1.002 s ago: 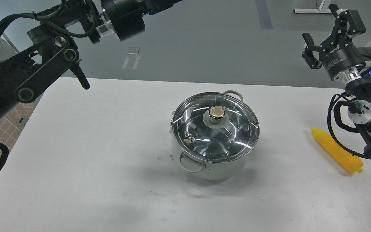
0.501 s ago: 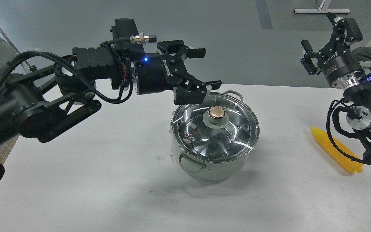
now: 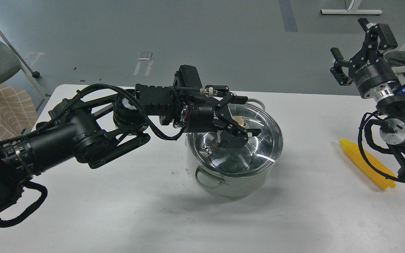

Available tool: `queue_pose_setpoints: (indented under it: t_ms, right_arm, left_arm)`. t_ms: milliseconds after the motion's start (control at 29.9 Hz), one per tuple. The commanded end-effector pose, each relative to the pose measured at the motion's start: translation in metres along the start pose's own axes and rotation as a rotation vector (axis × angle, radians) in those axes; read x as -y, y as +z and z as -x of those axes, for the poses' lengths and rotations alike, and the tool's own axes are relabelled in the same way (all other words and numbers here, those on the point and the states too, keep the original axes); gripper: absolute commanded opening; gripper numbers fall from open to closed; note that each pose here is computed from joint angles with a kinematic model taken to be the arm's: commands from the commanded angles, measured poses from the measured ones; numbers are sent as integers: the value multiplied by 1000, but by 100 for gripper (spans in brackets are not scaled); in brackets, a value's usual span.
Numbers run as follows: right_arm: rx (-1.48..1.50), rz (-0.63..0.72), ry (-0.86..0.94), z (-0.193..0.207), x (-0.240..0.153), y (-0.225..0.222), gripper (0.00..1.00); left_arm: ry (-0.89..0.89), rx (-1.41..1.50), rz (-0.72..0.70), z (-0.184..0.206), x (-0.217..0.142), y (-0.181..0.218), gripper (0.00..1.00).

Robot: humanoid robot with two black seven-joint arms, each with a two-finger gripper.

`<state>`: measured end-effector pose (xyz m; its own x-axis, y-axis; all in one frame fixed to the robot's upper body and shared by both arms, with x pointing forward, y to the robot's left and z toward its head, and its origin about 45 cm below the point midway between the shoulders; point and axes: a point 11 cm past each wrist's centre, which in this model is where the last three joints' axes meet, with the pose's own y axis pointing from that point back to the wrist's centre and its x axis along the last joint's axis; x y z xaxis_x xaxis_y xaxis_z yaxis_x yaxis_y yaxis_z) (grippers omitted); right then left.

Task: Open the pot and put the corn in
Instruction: 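Reach the left gripper over the pot toward the glass lid knob, then close the left gripper on the brass knob of the lid, then lift the glass lid off the pot with the left gripper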

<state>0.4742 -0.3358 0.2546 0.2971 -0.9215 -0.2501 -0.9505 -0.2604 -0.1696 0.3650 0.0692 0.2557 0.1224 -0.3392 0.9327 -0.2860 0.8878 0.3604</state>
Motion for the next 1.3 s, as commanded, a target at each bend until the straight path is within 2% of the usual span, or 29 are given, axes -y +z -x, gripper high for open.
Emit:
queue_pose_setpoints:
  t_ms: [0, 367, 468, 535, 568, 668, 869, 902, 969, 1069, 1269]
  right_arm:
    - [0, 1, 1, 0, -1, 1, 100]
    - [2, 3, 0, 0, -1, 2, 100]
    - [3, 4, -1, 0, -2, 2, 100]
    - [4, 6, 1, 0, -3, 4, 100]
    - [4, 6, 1, 0, -3, 4, 100]
    - [6, 7, -2, 1, -3, 4, 100]
    - [6, 8, -4, 2, -3, 5, 100]
    - [7, 8, -2, 2, -3, 5, 100]
    - [5, 6, -2, 2, -2, 4, 100]
    - [5, 6, 0, 2, -2, 4, 100]
    - [5, 6, 0, 2, -2, 4, 100]
  left_arm:
    - [-9, -24, 0, 11, 0, 2, 93]
    - [-23, -60, -32, 27, -8, -2, 91]
    - [-24, -62, -33, 28, -8, -3, 86]
    - [-26, -72, -33, 31, -8, -1, 72]
    - [-26, -72, -33, 31, -8, -1, 72]
    - [-30, -86, -40, 37, -9, -2, 61]
    - [-26, -87, -43, 37, -9, -3, 34]
    - [-22, -87, -48, 35, -10, -5, 27]
    - [-17, -85, -47, 33, -10, -5, 20]
    - [-9, -83, -46, 28, -10, -6, 13]
    - [21, -87, -45, 12, -14, -11, 13]
